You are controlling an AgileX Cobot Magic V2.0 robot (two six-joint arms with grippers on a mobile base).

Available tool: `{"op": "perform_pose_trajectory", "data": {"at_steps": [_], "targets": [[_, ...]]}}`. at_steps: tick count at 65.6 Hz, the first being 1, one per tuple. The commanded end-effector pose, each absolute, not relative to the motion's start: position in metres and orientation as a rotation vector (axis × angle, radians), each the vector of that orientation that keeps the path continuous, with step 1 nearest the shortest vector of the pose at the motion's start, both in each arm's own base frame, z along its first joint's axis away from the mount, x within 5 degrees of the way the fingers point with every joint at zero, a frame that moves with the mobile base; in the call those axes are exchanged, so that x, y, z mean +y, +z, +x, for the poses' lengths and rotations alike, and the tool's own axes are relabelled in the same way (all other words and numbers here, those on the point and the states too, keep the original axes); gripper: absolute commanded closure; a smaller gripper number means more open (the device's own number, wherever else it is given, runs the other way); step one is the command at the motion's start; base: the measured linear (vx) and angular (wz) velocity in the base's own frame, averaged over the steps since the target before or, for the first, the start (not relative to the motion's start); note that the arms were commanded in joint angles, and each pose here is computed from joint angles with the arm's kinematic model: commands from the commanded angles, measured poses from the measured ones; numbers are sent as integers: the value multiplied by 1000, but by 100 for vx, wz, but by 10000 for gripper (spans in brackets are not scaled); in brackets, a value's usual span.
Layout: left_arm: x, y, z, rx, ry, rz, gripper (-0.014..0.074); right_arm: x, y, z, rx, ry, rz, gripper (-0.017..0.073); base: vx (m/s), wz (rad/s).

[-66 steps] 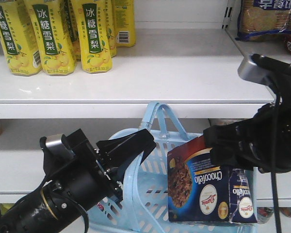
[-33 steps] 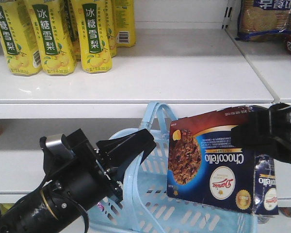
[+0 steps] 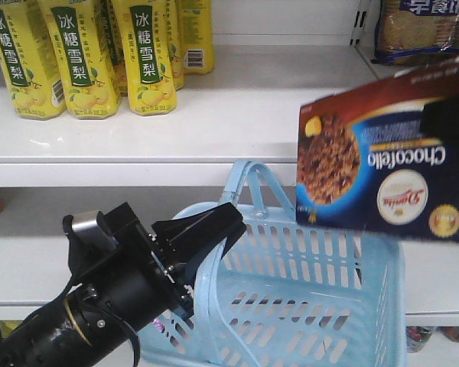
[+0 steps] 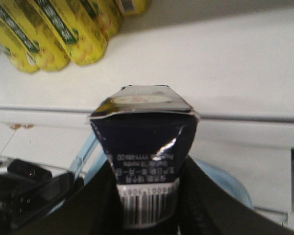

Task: Left arm holds basket, right arm returns cookies
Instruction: 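Raise the Chocofello box with the right gripper onto the upper shelf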

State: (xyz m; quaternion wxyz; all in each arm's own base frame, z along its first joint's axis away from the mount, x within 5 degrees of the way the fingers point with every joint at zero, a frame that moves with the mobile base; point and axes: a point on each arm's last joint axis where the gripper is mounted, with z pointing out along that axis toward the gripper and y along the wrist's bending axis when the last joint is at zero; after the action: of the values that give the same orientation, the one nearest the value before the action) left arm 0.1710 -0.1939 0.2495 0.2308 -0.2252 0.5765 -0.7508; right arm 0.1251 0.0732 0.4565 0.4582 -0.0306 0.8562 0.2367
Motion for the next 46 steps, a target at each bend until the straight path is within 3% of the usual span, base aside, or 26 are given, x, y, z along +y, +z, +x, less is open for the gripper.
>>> {"op": "perform_pose_trajectory", "data": {"at_steps": [1,18,46], "targets": [[-180,275,184,1308,-2092,-711,596,67,486,126,1854,560,-89,565,0,0],[-180,275,184,1308,-2092,-711,596,69,492,153,1709,319,-168,564,0,0],[-180,275,184,1308,-2092,-711,596,104,479,217,1569,168,-272,562,0,0]]}}
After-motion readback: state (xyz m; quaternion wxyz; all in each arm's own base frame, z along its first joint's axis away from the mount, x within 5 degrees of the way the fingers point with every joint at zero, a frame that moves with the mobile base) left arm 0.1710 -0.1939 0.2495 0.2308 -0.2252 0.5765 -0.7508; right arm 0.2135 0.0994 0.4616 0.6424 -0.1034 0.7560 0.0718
